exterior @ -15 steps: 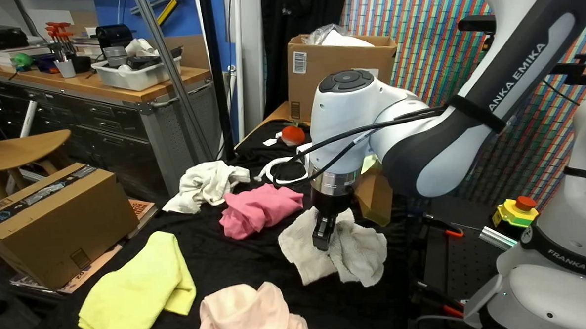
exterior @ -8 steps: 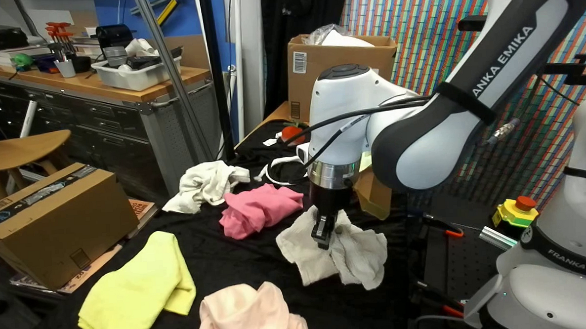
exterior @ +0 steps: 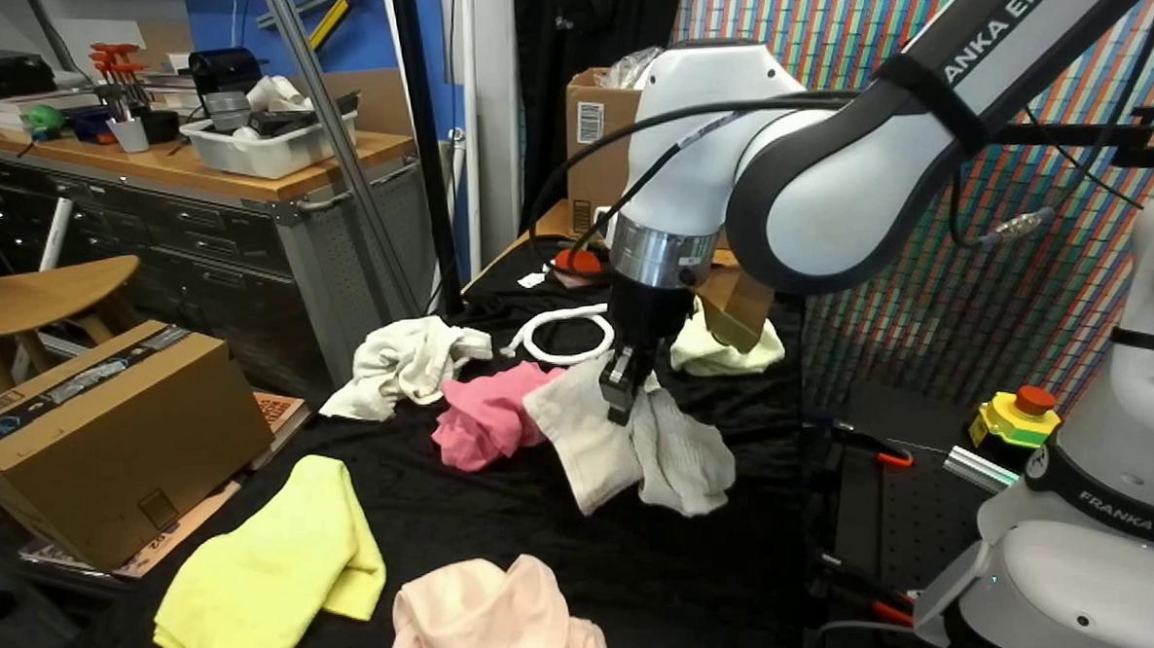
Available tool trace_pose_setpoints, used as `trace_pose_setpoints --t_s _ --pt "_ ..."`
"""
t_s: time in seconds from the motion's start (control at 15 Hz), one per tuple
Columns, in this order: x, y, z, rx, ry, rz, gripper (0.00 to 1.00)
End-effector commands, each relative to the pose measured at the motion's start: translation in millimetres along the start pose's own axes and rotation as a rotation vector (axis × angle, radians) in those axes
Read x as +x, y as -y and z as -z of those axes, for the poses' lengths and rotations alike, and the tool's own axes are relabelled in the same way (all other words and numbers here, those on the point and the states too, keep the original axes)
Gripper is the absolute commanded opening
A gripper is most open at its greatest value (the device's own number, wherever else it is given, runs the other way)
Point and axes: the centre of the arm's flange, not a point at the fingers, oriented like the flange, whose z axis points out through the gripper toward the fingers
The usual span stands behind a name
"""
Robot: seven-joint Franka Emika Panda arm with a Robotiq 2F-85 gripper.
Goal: Heap up the things on the table into a pile
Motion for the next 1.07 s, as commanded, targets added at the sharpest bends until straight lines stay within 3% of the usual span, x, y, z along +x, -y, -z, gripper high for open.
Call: trace_pose_setpoints --t_s 0.0,0.47,1.0 --pt "4.3 -30.1 51.9 -0.044 -0.131 -0.100 0.08" --pt "52.8 -69.0 108.1 -0.106 -0.266 -0.261 0.08" --pt "139.1 -135.3 120.6 -0.197 -0.344 -0.397 0.08"
